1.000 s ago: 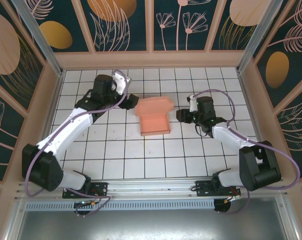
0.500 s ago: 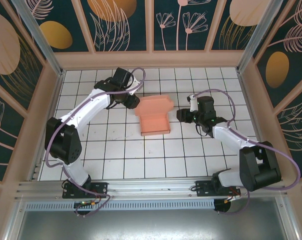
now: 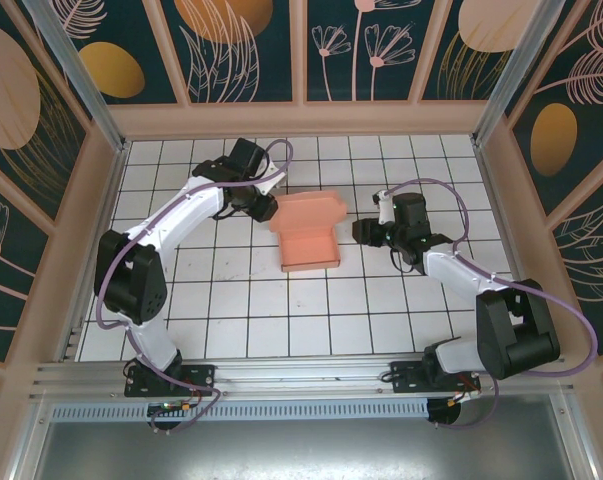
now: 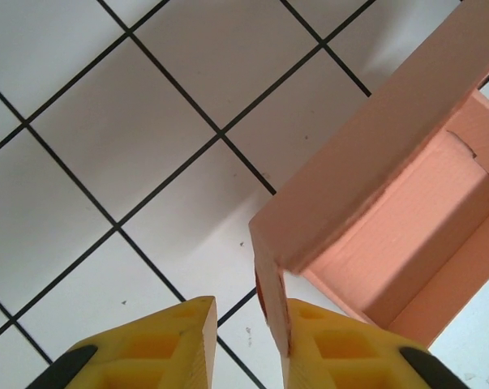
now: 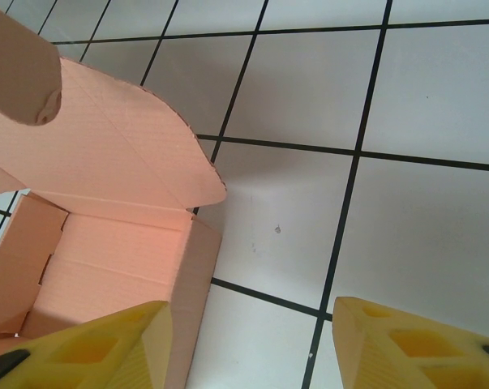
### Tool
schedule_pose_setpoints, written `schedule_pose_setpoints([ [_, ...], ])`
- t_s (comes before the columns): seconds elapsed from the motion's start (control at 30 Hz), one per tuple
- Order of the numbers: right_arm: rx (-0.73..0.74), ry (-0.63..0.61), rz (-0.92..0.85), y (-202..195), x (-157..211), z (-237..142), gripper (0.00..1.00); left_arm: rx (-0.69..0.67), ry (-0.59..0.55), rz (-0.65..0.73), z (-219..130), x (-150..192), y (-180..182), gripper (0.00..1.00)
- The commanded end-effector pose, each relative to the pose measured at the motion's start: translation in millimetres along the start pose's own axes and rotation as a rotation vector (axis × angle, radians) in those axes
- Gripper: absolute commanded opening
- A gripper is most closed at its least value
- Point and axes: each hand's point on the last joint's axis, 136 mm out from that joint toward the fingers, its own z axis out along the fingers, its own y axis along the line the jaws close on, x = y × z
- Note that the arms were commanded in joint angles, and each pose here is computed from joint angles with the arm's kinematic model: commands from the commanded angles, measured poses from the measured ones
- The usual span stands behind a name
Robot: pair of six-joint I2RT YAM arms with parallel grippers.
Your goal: Fold the paper box
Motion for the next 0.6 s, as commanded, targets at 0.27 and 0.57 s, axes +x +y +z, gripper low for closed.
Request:
schedule_pose_setpoints([
  [0.27,-0.006,-0.02,0.013,-0.7,-6.8,1.5,0.55,0.075,-0.003,-0.005,11.8,-2.4,-12.7,0.2],
  [0.57,-0.001,-0.026,0.009,-0.5,-9.7,-1.2,0.55,0.068,0.017,-0.007,17.9,3.5,-11.1,0.25],
])
